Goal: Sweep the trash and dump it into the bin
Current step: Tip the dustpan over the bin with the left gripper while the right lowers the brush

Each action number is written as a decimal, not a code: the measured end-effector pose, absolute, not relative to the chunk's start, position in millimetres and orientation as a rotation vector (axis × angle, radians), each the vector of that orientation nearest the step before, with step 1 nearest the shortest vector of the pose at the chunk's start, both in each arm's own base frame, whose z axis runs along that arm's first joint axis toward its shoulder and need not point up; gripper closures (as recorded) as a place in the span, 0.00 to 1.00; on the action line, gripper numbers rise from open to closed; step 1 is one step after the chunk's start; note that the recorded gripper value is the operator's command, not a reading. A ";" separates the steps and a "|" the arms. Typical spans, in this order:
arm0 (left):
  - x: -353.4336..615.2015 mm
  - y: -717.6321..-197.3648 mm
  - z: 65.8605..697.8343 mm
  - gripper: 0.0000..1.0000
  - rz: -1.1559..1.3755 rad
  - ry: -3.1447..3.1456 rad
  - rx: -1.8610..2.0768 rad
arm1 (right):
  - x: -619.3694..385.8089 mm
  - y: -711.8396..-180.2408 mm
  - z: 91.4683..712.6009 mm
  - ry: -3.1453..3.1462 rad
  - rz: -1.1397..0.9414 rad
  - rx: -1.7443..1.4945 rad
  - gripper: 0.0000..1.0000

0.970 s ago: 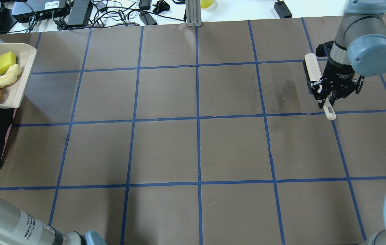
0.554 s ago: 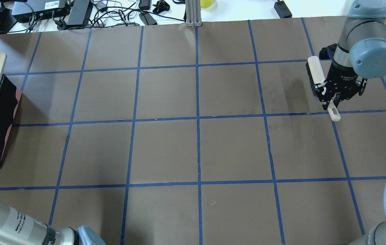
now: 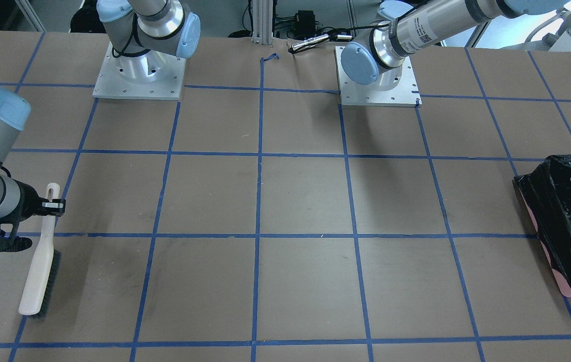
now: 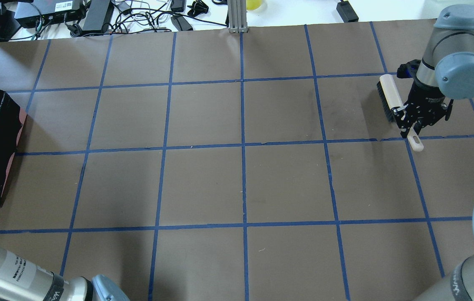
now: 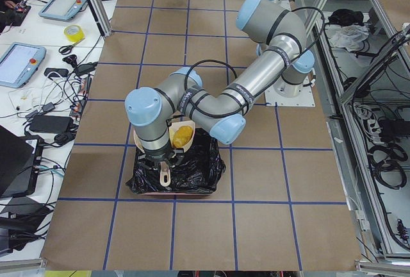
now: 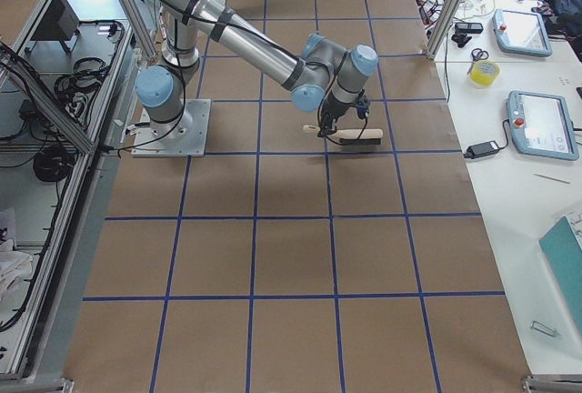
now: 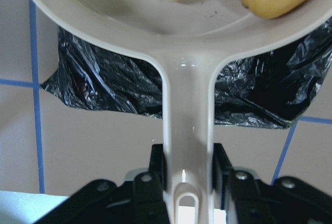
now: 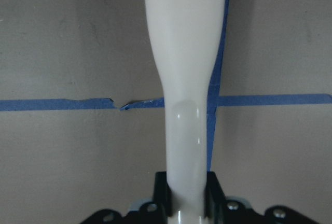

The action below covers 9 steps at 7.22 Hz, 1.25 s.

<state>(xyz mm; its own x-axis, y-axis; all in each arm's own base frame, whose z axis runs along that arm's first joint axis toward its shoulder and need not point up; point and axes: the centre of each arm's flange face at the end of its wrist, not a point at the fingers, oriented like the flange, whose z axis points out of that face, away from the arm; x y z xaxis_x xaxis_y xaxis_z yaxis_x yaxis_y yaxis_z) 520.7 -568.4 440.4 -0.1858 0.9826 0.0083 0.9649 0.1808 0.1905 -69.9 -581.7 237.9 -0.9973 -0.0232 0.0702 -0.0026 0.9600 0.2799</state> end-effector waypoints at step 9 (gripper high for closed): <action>524.0 -578.0 436.7 1.00 0.726 2.002 2.066 | -73.6 -592.4 273.0 -3.026 -0.332 -0.004 0.01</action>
